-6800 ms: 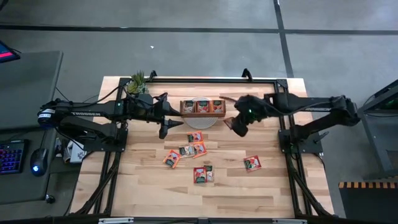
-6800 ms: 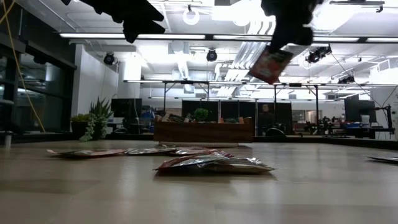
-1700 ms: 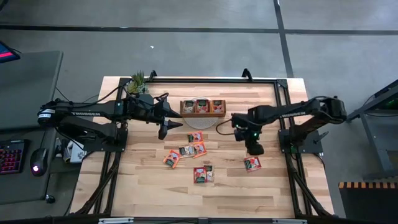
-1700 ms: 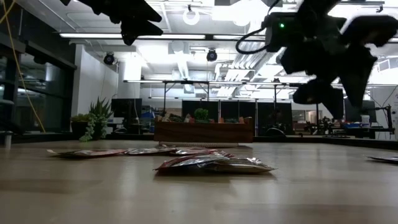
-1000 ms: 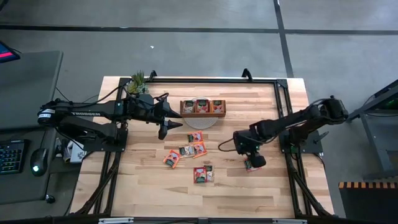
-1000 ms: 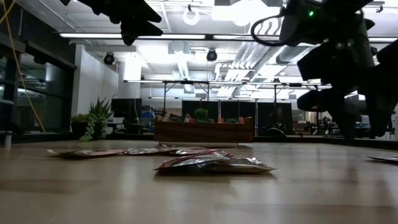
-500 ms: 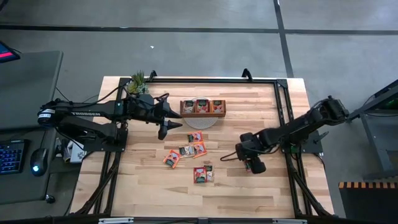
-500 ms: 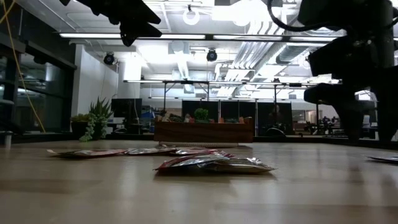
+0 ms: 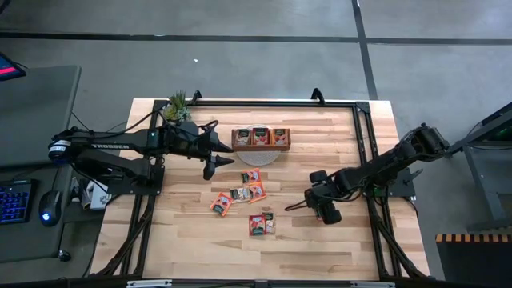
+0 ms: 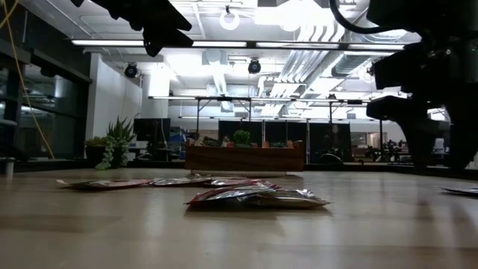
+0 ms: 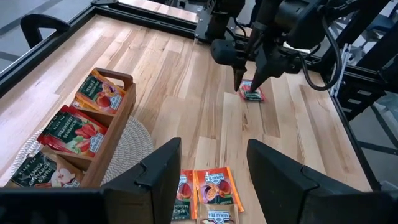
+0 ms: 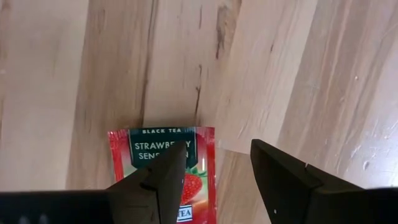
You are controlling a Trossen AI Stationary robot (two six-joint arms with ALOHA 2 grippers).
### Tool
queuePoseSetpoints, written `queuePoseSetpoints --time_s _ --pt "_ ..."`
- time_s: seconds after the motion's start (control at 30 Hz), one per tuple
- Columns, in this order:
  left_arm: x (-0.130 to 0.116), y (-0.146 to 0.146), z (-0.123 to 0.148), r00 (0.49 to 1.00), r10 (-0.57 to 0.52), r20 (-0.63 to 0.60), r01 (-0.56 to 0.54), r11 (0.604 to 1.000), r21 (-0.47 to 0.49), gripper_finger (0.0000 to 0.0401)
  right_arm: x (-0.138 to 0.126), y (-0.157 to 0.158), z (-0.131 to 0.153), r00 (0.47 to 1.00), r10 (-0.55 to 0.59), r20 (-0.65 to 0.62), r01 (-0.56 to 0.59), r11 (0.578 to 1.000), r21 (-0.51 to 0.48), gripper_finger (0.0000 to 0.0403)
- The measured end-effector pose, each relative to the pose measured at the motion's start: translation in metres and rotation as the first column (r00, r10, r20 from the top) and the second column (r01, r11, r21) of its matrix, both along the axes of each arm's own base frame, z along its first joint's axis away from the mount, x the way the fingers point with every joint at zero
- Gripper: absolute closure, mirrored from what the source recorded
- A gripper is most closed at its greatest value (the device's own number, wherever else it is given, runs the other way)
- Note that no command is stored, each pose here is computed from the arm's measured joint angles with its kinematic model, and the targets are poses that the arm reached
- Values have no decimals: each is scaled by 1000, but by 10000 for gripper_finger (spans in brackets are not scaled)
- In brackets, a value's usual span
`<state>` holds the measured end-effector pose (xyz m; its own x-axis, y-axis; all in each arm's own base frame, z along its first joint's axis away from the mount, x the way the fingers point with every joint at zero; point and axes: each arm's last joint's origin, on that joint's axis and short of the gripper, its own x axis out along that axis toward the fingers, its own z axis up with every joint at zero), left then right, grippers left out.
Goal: Pick & Place Tea
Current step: Put the red tea bag in the middle section of the wooden organizer
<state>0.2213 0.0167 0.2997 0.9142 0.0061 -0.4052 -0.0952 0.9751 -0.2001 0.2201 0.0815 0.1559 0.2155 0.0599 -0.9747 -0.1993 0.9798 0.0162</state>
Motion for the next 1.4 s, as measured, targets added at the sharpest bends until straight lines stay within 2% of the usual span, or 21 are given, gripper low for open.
queuePoseSetpoints --time_s 0.3,0.57,1.0,1.1,1.27,1.4 --pt "0 0 0 1000 0 -1 0 1000 0 219 -1 4 0 1000 4 0 -4 1000 -1 226" --pt "-1 0 -2 1000 0 -20 0 1000 -2 219 -1 3 0 1000 -23 13 23 999 -35 226" --pt "-1 0 -2 1000 0 -19 0 1000 -2 219 -1 3 0 998 -70 8 70 997 -24 226" --pt "-1 0 -2 1000 0 -19 0 1000 -2 219 -1 3 -4 995 -99 -10 99 995 -17 226" --pt "-1 0 -2 1000 0 -22 0 1000 -2 219 1 10 -15 996 -79 -50 78 997 -25 226" --pt "-1 0 -2 1000 -8 -22 8 1000 -6 219 3 13 -22 990 -120 -71 118 992 -35 226"
